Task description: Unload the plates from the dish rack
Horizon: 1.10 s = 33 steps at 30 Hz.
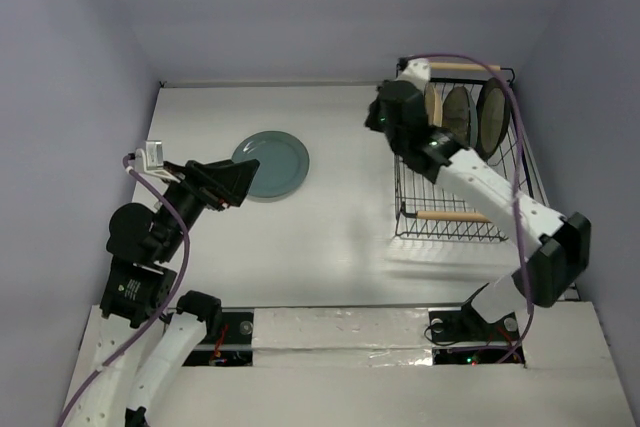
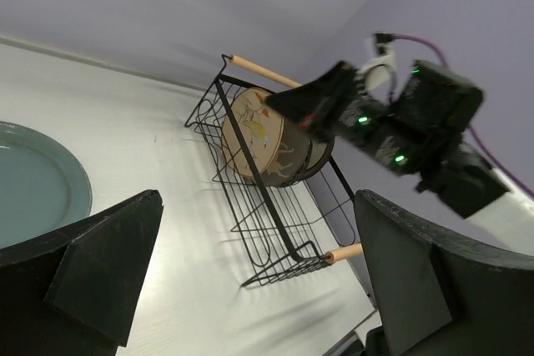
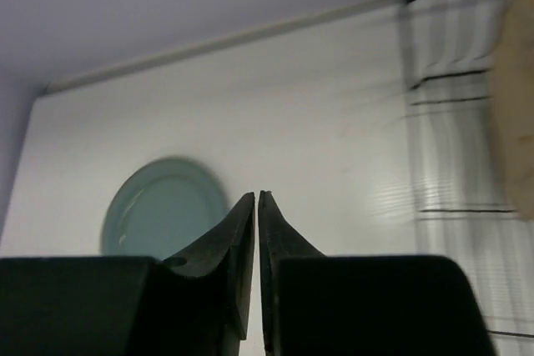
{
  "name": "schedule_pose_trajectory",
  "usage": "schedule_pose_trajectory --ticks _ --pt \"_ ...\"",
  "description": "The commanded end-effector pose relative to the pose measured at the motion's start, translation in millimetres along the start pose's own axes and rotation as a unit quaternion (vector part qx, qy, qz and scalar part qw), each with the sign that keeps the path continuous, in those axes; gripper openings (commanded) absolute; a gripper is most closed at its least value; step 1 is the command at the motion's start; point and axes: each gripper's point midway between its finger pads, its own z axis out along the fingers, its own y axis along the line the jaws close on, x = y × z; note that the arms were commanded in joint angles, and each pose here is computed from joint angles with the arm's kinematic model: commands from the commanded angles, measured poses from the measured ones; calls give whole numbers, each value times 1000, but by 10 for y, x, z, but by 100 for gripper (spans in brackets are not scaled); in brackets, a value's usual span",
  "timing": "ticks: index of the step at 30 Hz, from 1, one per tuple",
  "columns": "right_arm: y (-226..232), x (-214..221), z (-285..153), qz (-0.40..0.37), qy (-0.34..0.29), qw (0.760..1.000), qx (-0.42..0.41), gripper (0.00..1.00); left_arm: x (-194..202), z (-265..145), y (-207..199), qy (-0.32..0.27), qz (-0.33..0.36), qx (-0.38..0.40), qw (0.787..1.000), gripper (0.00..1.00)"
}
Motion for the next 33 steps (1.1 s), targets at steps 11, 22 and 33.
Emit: schedule_pose_trajectory --ticks 11,22,33 --pt "-2163 -417 -42 -140 39 944 296 73 657 -3 821 86 98 -88 987 47" --pt "-2361 -397 623 -185 56 923 334 55 751 21 899 100 98 -90 986 25" --pt "-2348 -696 498 -206 36 912 354 4 692 -20 859 84 98 -84 988 34"
